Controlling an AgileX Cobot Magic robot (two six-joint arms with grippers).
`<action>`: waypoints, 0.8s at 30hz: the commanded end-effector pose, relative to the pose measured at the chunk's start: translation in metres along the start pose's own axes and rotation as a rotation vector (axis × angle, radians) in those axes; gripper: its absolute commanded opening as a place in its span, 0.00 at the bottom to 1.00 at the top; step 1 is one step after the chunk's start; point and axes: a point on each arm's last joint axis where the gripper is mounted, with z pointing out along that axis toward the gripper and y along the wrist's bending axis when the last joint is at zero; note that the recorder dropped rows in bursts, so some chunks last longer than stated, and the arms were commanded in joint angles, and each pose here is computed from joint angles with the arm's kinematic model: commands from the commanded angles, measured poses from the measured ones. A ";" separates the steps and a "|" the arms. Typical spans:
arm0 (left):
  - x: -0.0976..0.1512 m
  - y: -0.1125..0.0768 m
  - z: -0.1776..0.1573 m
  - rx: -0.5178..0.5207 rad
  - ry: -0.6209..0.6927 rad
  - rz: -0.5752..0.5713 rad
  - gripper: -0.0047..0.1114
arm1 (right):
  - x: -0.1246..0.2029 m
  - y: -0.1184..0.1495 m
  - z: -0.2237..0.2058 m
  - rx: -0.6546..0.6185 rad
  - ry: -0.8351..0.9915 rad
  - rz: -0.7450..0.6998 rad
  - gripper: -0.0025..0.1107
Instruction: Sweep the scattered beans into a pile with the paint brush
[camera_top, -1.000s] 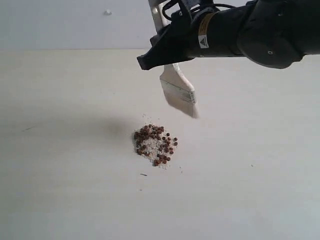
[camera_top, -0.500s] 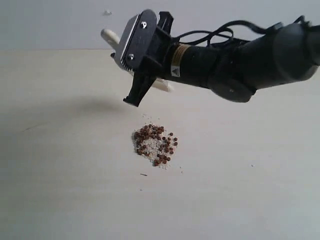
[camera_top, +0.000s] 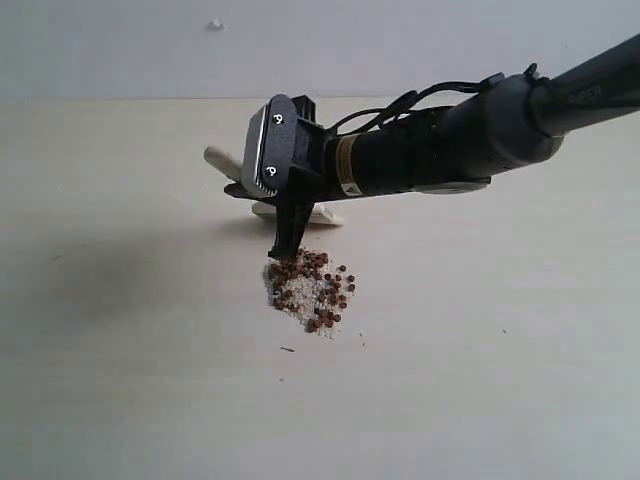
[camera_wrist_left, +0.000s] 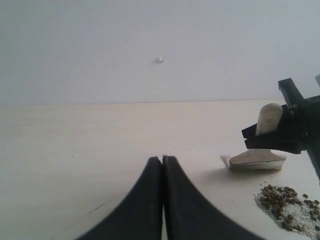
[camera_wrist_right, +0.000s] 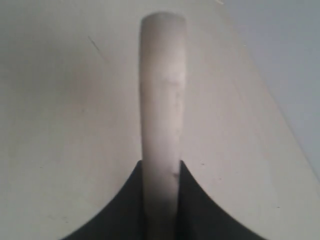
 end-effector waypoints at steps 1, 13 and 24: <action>0.001 0.000 0.000 -0.001 -0.002 0.005 0.04 | 0.001 0.007 -0.004 -0.099 0.037 0.069 0.02; 0.001 0.000 0.000 -0.001 -0.002 0.005 0.04 | -0.027 0.002 -0.029 -0.174 0.084 0.117 0.02; 0.001 0.000 0.000 -0.001 -0.002 0.005 0.04 | -0.058 -0.044 -0.066 0.253 0.126 0.335 0.02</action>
